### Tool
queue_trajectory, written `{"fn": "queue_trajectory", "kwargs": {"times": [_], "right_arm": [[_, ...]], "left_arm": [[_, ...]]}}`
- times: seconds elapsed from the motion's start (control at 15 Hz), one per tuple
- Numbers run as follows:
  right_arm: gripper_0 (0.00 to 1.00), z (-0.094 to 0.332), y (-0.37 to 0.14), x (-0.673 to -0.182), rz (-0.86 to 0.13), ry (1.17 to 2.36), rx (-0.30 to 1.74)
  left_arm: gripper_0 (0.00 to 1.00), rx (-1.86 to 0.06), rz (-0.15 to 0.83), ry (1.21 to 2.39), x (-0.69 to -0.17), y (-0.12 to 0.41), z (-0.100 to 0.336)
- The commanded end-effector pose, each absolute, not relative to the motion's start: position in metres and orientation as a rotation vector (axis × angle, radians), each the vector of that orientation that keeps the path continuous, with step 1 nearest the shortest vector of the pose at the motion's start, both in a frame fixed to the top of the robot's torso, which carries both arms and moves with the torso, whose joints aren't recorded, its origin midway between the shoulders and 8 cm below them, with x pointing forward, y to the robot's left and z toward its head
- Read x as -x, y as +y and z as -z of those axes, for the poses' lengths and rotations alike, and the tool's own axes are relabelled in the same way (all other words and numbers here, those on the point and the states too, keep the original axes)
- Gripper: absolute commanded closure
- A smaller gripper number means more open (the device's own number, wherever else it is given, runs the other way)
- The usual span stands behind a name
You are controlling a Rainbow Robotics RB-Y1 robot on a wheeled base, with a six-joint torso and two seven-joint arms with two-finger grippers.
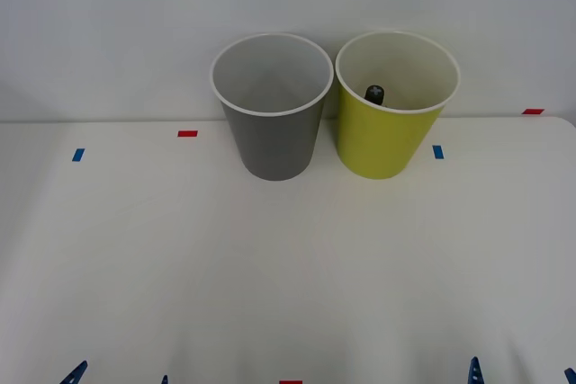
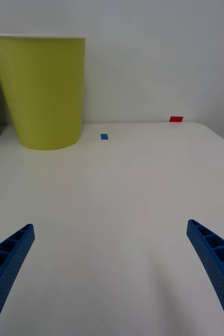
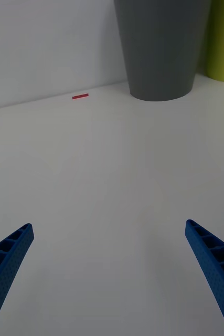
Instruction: Put cans in the gray bin and PET bottles in the light green bin.
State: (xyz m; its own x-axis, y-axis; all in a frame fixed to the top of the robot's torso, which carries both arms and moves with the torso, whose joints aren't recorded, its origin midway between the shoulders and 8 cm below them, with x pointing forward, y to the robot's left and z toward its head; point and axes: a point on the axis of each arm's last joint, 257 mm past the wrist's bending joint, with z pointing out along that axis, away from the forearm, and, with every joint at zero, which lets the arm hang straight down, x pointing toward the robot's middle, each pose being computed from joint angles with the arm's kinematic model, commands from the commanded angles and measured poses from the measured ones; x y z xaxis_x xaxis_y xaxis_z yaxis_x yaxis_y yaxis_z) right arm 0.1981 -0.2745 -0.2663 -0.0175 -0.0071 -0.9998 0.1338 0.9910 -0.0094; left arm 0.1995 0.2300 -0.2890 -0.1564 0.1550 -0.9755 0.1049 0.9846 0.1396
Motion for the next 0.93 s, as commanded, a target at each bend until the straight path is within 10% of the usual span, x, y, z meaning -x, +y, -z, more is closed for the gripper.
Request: {"fn": "queue_trajectory", "kwargs": {"times": [0.07,0.93], "right_arm": [[0.0,0.273,-0.267,-0.183,0.105,1.618,-0.114],[0.0,0.295,-0.253,-0.173,0.089,1.706,-0.068]], "left_arm": [[0.0,-0.195,-0.044,1.731,-0.2,0.23,0.289],[0.0,-0.195,-0.044,1.731,-0.2,0.23,0.289]]}}
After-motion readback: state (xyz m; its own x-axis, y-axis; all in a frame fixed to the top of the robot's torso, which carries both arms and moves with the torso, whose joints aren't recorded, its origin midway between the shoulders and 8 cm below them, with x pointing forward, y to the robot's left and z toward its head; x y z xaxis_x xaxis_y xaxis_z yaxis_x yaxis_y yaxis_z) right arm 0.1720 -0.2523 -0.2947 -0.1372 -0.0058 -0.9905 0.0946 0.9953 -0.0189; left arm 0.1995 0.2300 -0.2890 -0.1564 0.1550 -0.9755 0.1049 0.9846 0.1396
